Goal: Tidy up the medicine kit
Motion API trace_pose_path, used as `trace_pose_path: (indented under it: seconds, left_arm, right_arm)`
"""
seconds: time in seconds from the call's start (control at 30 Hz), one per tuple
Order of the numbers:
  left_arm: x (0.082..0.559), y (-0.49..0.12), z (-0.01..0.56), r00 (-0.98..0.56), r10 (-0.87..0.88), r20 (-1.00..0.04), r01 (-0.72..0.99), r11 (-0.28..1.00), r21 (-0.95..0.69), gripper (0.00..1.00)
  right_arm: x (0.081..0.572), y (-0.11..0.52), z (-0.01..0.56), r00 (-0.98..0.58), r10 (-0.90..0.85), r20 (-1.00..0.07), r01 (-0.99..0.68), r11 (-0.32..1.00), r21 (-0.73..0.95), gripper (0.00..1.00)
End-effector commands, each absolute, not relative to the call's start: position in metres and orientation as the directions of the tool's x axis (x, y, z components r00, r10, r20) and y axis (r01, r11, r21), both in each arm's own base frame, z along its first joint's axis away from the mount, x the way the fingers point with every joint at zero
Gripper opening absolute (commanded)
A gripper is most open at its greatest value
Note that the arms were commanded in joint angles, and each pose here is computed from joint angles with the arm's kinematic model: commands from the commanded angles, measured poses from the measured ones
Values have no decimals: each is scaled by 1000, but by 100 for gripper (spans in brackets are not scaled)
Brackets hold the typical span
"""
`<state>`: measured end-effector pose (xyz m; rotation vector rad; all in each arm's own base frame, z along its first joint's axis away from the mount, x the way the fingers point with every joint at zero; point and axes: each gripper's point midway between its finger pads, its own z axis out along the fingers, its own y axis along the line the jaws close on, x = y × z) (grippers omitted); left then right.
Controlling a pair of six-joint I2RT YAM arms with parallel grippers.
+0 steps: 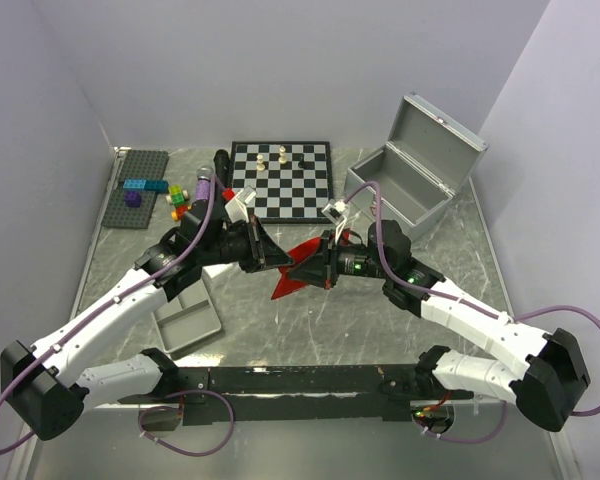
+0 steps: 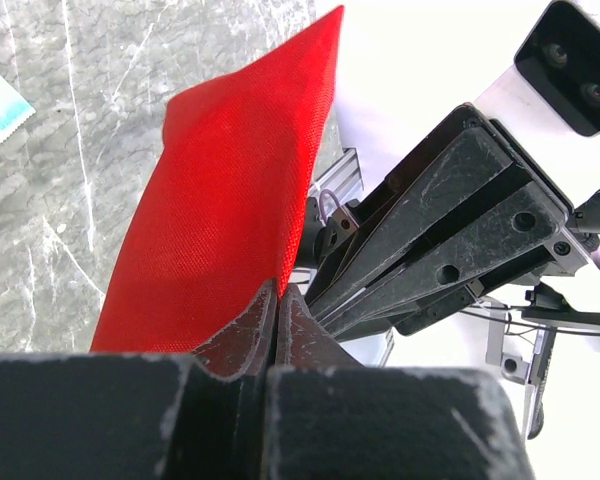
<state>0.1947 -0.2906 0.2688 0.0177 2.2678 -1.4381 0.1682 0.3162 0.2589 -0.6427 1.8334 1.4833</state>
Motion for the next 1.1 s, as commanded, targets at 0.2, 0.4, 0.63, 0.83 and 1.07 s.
trace_pose_path:
  seconds: [0.2,0.4,0.63,0.83,1.07]
  left_arm:
    - [202,-281,291,-826,-240,-510,346,499,-794,1]
    - [202,-273,293,-796,-234,-559,381,525,-761,1]
    - [198,-272,297,-781,-207,-589,422,520,-742,1]
    - [195,-269,296,-774,-201,-600,433,523,-734,1]
    - [189,-266,299,-753,-130,-645,497,531,-687,1]
  right_arm:
    - [192,283,249,-575,39,-817,-721,448,529,0]
    - [212,258,236,-570,37,-821,-651,588,479,0]
    - [237,234,214,-595,64,-801,-517,732,443,0]
    - [242,228,218,-598,128,-791,-519,690,505,0]
    - [285,153,184,-633,299,-714,-124,871,476,0]
